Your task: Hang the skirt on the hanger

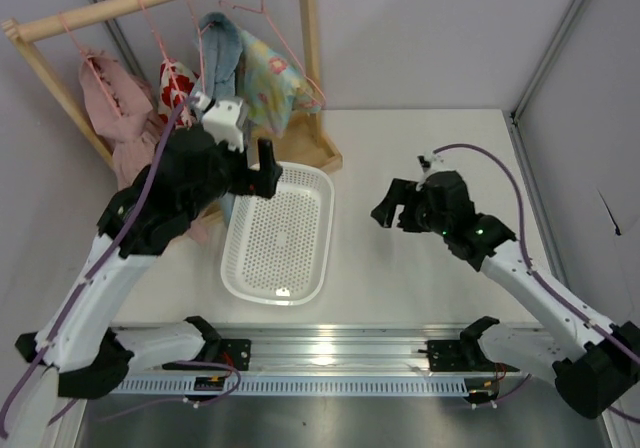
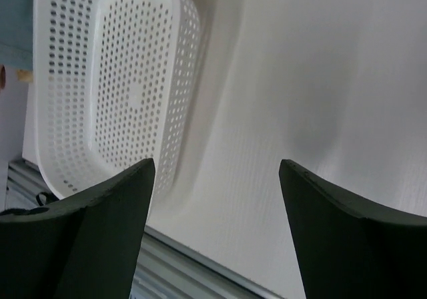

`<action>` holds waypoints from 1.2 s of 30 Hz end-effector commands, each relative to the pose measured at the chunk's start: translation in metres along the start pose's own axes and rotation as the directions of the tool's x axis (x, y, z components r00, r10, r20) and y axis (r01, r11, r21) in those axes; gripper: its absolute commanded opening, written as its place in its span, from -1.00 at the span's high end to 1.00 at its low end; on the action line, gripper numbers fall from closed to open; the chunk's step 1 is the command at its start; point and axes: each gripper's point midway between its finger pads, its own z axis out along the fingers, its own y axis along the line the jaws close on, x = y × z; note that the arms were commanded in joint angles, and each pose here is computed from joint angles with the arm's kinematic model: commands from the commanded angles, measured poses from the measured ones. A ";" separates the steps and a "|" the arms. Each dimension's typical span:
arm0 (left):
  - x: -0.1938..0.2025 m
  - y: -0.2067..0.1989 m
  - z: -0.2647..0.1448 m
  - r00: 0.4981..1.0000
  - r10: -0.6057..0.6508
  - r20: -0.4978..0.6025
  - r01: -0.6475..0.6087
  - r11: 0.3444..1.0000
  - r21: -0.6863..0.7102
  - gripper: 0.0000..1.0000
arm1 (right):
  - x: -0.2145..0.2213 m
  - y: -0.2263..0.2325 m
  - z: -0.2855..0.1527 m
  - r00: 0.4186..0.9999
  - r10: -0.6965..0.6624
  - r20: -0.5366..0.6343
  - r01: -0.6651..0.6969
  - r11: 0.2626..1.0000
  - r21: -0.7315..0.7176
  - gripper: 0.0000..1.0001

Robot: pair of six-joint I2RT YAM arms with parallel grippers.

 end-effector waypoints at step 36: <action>0.260 0.052 -0.001 0.877 -0.333 -0.346 0.250 0.931 -0.265 -0.99 | 0.079 0.068 0.159 1.000 -0.005 0.001 0.005 0.988 0.152 -0.16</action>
